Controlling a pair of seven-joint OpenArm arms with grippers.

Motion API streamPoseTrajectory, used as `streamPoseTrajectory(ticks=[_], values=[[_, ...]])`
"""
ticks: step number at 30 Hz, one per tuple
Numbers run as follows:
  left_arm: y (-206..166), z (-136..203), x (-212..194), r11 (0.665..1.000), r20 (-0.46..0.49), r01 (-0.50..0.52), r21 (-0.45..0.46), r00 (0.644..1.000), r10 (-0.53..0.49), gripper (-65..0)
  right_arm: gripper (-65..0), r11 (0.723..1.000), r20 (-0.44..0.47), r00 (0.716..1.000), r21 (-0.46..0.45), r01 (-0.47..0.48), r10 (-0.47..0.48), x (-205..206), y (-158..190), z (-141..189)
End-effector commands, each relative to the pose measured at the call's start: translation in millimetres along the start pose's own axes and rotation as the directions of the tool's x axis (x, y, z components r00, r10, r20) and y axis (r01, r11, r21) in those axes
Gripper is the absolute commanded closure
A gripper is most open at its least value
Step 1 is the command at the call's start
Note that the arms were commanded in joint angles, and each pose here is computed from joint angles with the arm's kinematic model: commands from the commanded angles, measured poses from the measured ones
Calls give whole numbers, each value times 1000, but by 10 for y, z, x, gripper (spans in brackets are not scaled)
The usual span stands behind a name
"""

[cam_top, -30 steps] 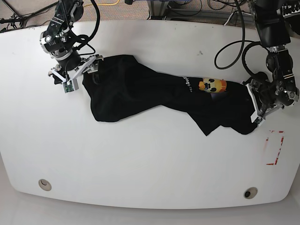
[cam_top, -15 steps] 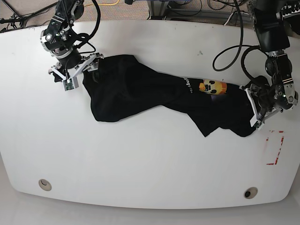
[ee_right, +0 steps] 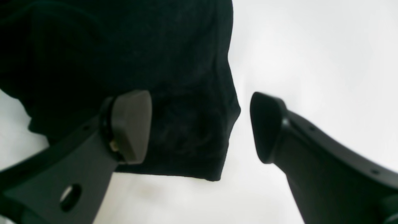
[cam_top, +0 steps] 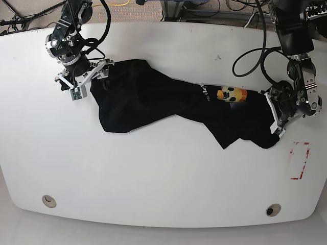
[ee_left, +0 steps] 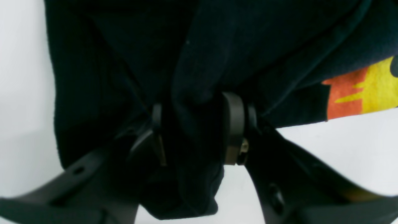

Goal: Fold the T-shirt properly
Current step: 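Pull the shirt end with the left gripper away from the right gripper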

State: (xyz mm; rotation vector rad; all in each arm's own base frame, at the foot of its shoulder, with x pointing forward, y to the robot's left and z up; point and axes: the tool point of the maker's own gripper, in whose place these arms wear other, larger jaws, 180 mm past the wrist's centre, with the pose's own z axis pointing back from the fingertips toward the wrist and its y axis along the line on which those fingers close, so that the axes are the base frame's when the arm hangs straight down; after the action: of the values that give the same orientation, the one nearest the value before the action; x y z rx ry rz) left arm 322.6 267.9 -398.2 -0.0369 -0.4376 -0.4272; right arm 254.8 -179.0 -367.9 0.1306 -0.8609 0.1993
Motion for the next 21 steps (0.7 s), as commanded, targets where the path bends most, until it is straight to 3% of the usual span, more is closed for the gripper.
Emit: streamPoseTrajectory(ticks=[1, 11, 21], values=[[124, 144, 128, 999, 32, 21, 41, 999, -23, -251, -469, 999, 27, 999, 18, 28, -28, 74, -31, -132], [36, 136, -35, 999, -13, 30, 29, 999, -29, -282, -468, 995, -23, 996, 56, 87, -86, -73, -28, -370], [-43, 110, -105, 999, -23, 34, 16, 999, -33, -257, -466, 994, -28, 995, 54, 94, -92, -105, -30, -361]])
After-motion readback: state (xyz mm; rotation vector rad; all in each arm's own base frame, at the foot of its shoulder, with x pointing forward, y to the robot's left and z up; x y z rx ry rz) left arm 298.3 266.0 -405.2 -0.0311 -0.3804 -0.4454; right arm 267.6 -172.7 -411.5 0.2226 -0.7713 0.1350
